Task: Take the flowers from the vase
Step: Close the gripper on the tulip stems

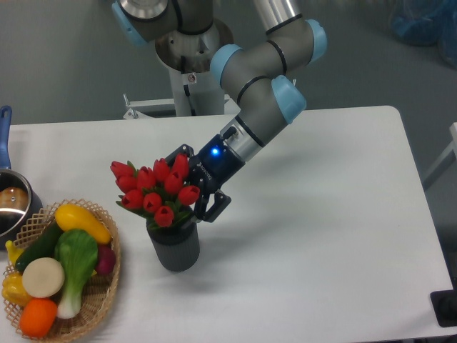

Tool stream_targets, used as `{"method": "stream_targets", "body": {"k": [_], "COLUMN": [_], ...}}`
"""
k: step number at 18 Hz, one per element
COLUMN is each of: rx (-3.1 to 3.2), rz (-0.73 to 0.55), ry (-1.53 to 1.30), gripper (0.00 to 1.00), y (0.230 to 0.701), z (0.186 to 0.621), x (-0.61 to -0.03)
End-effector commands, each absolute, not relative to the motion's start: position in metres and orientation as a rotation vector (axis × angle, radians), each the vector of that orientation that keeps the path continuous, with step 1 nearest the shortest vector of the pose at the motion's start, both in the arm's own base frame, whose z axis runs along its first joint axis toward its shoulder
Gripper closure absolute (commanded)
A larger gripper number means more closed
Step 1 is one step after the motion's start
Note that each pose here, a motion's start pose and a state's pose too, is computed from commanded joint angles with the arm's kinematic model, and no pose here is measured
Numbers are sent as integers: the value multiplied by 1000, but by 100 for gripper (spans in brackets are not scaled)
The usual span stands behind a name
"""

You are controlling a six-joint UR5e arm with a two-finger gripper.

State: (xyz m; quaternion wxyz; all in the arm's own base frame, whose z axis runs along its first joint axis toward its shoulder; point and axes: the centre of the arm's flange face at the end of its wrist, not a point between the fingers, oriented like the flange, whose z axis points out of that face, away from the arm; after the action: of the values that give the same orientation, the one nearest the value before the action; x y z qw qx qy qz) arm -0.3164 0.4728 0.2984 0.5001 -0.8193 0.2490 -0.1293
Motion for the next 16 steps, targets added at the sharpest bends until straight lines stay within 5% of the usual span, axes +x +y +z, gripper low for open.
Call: {"method": "stream_targets", "body": {"k": [4,14,16], "rx": [-1943,-1936,-1935], "rz": [-329,-329,-329], "ry": [589,585,583], "gripper": [1,59,62], "y": [475,476,475], "z": [300,301,301], "x": [-316,-318,-319]}}
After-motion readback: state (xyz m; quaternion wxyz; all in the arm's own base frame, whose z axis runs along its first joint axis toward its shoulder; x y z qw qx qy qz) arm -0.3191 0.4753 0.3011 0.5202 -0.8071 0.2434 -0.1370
